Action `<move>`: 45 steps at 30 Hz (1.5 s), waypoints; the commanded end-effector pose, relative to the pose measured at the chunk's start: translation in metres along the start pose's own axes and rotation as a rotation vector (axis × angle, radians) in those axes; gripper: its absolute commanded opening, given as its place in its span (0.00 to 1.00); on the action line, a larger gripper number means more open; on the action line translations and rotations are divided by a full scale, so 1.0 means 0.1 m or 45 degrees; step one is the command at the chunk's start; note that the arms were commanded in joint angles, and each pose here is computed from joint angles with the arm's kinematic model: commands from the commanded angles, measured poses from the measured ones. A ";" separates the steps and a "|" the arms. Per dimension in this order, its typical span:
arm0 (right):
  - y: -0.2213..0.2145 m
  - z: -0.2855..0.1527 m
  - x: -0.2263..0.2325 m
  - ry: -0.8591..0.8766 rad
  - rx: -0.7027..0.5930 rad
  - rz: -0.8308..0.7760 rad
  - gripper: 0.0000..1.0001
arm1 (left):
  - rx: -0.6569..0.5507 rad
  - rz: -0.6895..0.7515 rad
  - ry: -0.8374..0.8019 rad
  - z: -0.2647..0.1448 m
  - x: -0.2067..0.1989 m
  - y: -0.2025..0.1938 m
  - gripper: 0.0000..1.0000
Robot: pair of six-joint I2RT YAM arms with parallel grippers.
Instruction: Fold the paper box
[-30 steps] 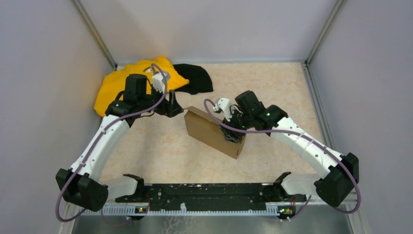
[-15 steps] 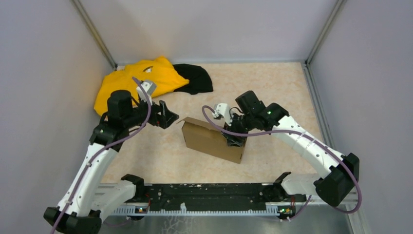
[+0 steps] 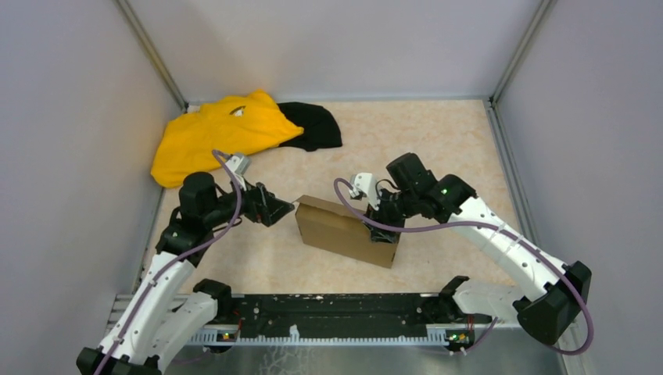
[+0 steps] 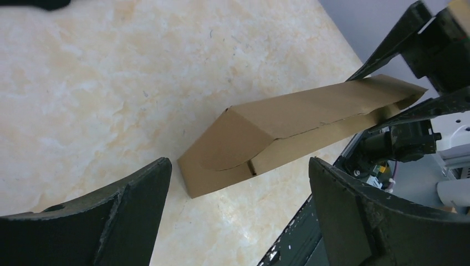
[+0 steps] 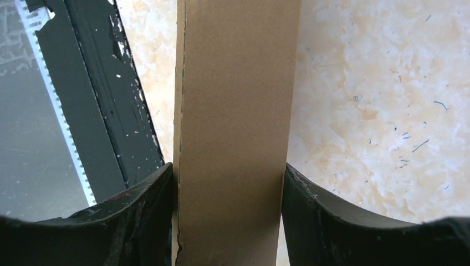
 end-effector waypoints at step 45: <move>0.10 0.10 -0.02 0.028 0.005 0.036 0.21 | 0.158 0.218 0.022 0.29 0.05 0.12 0.53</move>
Point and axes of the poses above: each gripper's point midway between its finger pads, its own z axis out along the fingers, its own x axis along the line the jaws close on, y = z × x, the point moved 9 cm from there along -z, back along the fingers, and after that the axes turned 6 degrees about z, right-handed, at the moved point
